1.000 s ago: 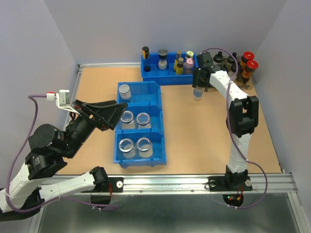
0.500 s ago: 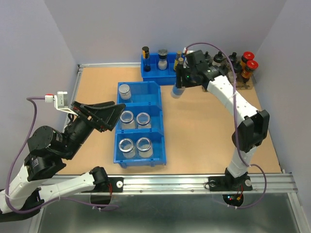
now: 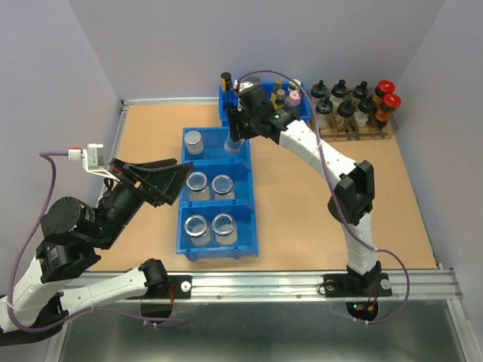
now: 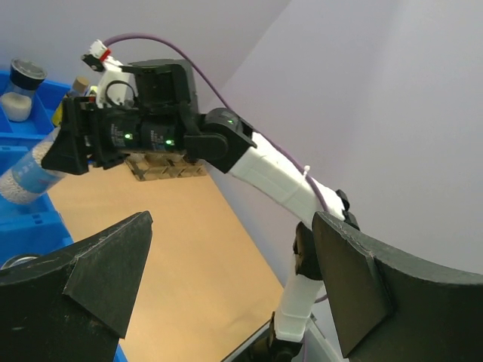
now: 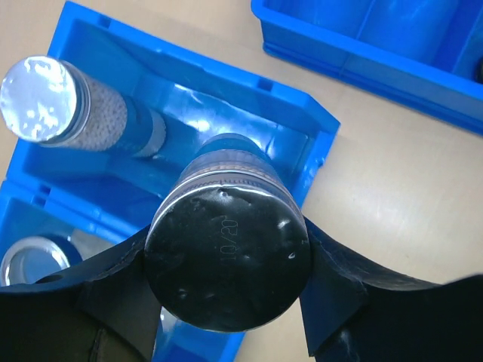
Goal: Organize the condiment bottles
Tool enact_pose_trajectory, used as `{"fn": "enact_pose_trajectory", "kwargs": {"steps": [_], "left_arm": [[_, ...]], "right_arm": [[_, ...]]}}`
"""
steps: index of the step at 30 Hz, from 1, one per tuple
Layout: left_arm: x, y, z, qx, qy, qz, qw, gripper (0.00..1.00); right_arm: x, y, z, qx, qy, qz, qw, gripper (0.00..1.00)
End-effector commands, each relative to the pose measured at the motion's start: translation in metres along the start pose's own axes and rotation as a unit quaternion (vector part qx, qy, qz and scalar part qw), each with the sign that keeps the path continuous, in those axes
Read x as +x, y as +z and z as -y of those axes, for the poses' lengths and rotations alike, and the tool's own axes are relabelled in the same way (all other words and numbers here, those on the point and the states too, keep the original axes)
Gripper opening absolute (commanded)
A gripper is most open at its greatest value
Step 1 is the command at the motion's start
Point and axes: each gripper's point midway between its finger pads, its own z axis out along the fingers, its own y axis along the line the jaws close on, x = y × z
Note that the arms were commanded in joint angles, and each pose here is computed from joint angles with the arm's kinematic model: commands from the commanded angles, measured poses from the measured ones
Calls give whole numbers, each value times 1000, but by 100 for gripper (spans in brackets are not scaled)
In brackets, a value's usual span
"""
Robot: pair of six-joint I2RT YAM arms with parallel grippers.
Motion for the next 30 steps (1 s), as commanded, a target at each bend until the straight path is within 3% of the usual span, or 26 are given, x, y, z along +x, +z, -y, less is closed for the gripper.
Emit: {"fn": "enact_pose_trajectory", "kwargs": {"steps": [1,12,16,19,20,22,24,30], "left_arm": [[-14,-9,3,9,-2,17,1000,99],[-24,-24,-1,4,-5,22,1000,99],[-28,-27,-2,4,-4,26,1000,99],[-29,-29,-3,2,-1,26,1000,99],[-30,-30,-3,2,-2,28,1000,99],[-29,-30,-4,2,-2,26,1000,99],[-29,-31,-5,0,-4,28,1000,99],[-30,-31,-4,2,-7,28,1000,99]], "right_arm": [[-63,-2,-35,-30,-1,100,995,0],[-14,51,-65,26,-66,68,995,1],[-11,56,-73,40,-87,72,993,6],[-13,56,-79,39,-93,79,992,34],[-15,55,-78,40,-94,80,992,53],[-15,54,-79,40,-95,81,991,63],[-17,51,-77,43,-97,83,991,98],[-32,29,-71,57,-91,99,989,100]]}}
